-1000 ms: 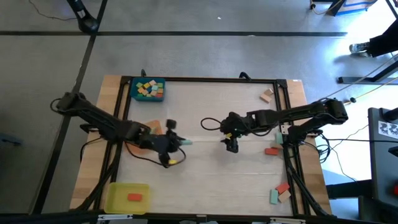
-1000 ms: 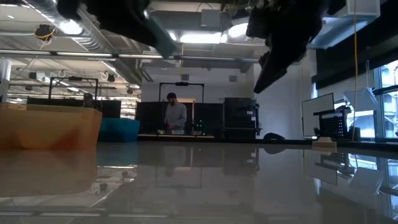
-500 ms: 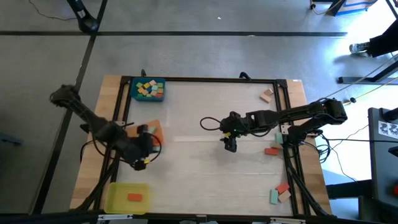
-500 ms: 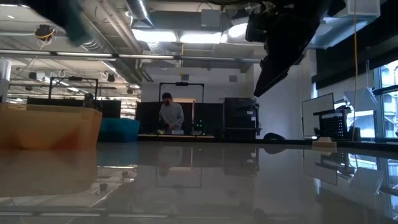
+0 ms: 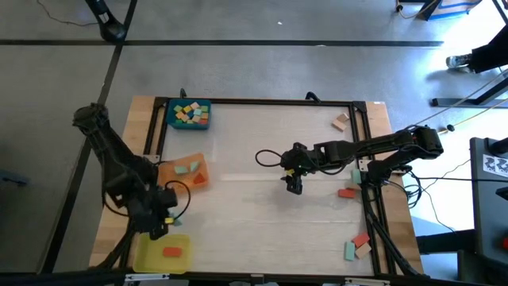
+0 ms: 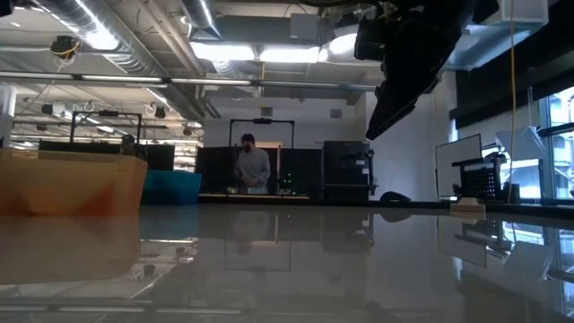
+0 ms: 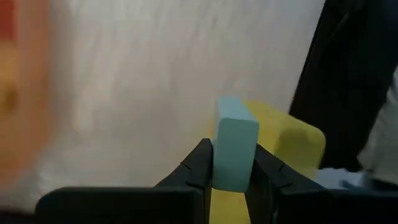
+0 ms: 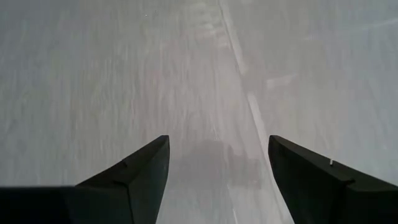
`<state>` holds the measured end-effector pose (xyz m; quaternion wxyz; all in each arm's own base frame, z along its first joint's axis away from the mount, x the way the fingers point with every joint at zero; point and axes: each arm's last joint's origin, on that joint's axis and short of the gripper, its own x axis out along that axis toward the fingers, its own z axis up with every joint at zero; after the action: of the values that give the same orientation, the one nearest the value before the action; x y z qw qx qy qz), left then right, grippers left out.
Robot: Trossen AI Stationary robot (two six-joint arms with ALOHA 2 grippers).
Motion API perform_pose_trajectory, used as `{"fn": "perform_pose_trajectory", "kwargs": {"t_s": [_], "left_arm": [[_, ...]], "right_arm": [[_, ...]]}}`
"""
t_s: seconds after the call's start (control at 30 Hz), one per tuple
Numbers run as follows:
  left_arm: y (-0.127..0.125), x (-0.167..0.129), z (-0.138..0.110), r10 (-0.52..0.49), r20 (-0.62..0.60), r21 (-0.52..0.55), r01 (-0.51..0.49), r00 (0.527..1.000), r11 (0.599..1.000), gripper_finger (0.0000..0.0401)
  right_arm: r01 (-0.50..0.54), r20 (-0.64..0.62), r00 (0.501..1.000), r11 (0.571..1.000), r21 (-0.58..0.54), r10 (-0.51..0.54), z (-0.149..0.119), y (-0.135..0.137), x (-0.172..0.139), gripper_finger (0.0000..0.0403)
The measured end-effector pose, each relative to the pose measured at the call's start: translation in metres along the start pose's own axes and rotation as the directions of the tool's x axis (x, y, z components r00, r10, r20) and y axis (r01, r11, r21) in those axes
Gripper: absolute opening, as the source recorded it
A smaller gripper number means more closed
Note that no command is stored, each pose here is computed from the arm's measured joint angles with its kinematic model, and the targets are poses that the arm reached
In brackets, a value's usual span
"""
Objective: Sort blocks by size
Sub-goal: Put the light blue rectangular block into the yellow bin
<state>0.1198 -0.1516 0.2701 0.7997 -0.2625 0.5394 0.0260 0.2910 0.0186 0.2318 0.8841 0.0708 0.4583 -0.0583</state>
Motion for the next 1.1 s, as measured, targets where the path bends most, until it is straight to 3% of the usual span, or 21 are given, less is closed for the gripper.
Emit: {"fn": "perform_pose_trajectory", "kwargs": {"t_s": [0.1, 0.37, 0.77, 1.1], "left_arm": [[-0.008, 0.005, -0.014, -0.005, -0.041, -0.077, 0.002, 0.999, 0.997, 0.0052], [-0.03, 0.028, -0.04, -0.024, -0.088, -0.078, 0.017, 0.996, 0.997, 0.0057], [-0.043, 0.059, -0.048, 0.004, -0.103, -0.079, -0.012, 0.995, 0.997, 0.0058], [-0.042, 0.062, -0.05, 0.03, -0.153, -0.11, -0.047, 0.988, 0.993, 0.0059]], "right_arm": [[0.0, 0.0, 1.0, 1.0, 0.0, 0.0, 0.0, 0.0, 0.0, 0.0269], [0.01, 0.002, 1.0, 1.0, -0.006, -0.01, 0.0, 0.0, 0.0, 0.0269], [0.026, 0.005, 1.0, 1.0, -0.007, -0.026, 0.0, -0.001, 0.0, 0.0269], [0.036, 0.001, 0.999, 0.999, -0.008, -0.036, 0.0, -0.001, 0.0, 0.0269]]}}
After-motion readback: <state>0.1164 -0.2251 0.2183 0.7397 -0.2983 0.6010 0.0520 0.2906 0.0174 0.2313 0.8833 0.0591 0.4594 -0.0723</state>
